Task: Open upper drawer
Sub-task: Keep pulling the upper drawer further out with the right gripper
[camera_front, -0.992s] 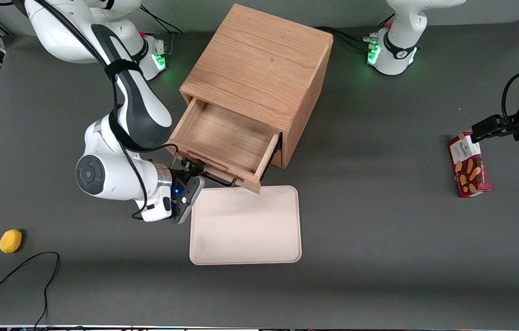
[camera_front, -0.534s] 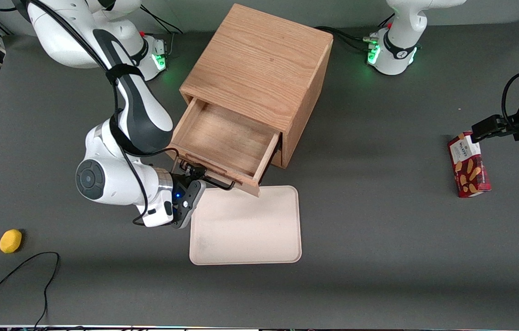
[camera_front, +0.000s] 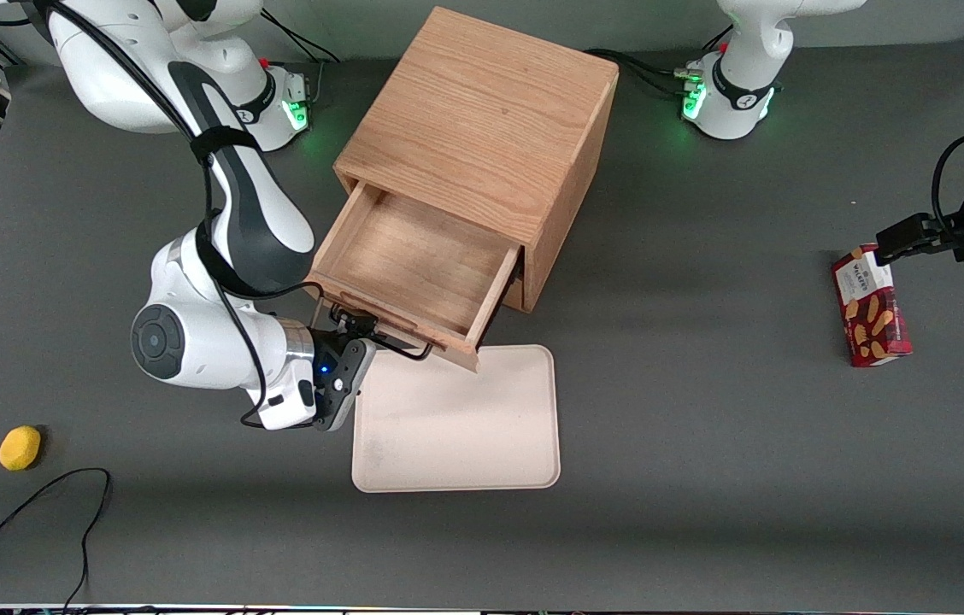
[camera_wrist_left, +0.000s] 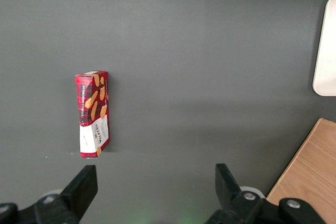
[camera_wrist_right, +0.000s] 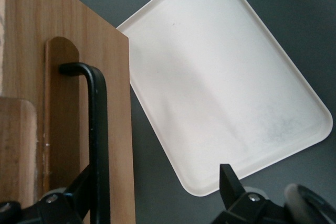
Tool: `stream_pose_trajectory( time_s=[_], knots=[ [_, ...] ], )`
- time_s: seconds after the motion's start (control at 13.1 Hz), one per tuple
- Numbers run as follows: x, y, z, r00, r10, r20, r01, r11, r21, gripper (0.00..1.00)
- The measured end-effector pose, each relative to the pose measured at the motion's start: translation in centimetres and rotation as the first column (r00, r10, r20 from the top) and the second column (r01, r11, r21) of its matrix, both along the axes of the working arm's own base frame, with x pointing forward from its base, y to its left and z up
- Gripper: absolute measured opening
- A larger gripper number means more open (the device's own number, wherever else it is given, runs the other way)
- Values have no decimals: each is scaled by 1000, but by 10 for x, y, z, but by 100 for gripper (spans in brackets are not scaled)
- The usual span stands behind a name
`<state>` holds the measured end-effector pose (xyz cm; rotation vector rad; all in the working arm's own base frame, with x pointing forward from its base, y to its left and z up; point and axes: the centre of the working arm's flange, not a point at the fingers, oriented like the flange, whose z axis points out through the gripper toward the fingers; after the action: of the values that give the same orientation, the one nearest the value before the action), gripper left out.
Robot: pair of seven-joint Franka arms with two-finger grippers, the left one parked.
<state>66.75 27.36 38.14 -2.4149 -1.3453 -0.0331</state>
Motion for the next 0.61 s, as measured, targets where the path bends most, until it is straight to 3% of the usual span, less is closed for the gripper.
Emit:
stream_pose_trajectory(
  time_s=[0.61],
  knots=[
    [9,-14,0,1000,-1,11,1,1000,6,100]
  ],
)
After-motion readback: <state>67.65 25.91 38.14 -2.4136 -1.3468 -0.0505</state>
